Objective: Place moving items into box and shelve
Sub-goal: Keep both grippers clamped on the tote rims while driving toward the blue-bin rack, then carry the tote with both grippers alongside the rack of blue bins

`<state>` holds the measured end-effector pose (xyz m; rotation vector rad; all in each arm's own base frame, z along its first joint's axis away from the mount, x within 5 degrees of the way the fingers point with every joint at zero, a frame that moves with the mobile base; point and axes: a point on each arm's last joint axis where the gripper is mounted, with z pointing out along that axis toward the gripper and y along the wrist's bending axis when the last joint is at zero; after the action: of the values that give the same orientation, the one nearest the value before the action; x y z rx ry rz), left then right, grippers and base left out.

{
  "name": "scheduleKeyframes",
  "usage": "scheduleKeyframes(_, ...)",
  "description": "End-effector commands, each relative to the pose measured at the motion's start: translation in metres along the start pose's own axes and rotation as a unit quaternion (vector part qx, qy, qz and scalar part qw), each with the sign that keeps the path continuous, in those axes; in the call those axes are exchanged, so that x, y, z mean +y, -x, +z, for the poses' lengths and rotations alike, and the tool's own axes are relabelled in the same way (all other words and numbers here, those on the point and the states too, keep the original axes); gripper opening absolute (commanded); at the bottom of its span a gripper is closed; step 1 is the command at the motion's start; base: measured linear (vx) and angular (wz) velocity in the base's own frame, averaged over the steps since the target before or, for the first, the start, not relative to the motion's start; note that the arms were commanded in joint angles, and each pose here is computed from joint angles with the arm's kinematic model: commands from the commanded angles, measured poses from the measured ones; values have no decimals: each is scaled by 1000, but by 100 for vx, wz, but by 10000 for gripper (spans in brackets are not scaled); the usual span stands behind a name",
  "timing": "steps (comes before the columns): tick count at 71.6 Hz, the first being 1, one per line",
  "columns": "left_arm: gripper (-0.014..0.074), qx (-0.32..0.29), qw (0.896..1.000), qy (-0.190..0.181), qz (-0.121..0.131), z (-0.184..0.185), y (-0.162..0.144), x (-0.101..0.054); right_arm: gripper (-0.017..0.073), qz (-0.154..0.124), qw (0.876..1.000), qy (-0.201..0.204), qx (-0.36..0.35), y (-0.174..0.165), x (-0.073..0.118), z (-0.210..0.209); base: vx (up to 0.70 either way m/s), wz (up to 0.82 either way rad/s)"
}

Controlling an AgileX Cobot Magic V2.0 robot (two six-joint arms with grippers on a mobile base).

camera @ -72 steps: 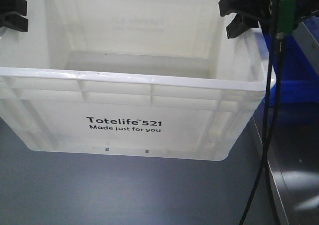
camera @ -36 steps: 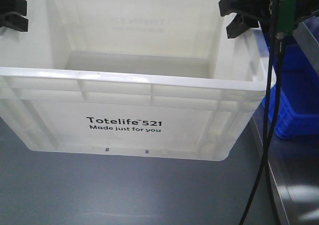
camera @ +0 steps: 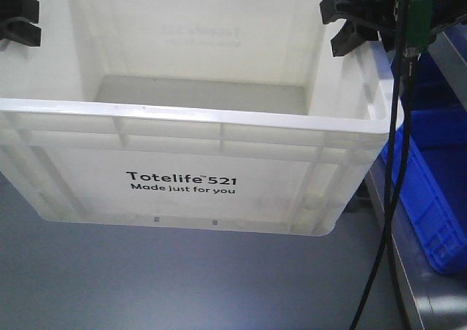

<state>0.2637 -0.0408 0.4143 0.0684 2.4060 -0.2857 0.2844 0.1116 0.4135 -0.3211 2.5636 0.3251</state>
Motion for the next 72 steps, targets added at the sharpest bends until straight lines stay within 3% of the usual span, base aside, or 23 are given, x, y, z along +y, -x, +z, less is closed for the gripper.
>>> scheduleKeyframes(1, -17, -108, 994, -33, -6, -30, 17, -11, -12, -17, 994, 44, -103, 11, 12, -36, 45, -4)
scheduleKeyframes(72, -17, -108, 994, -33, -6, -30, 17, -11, -12, -17, 994, 44, -103, 11, 12, -36, 47, 0)
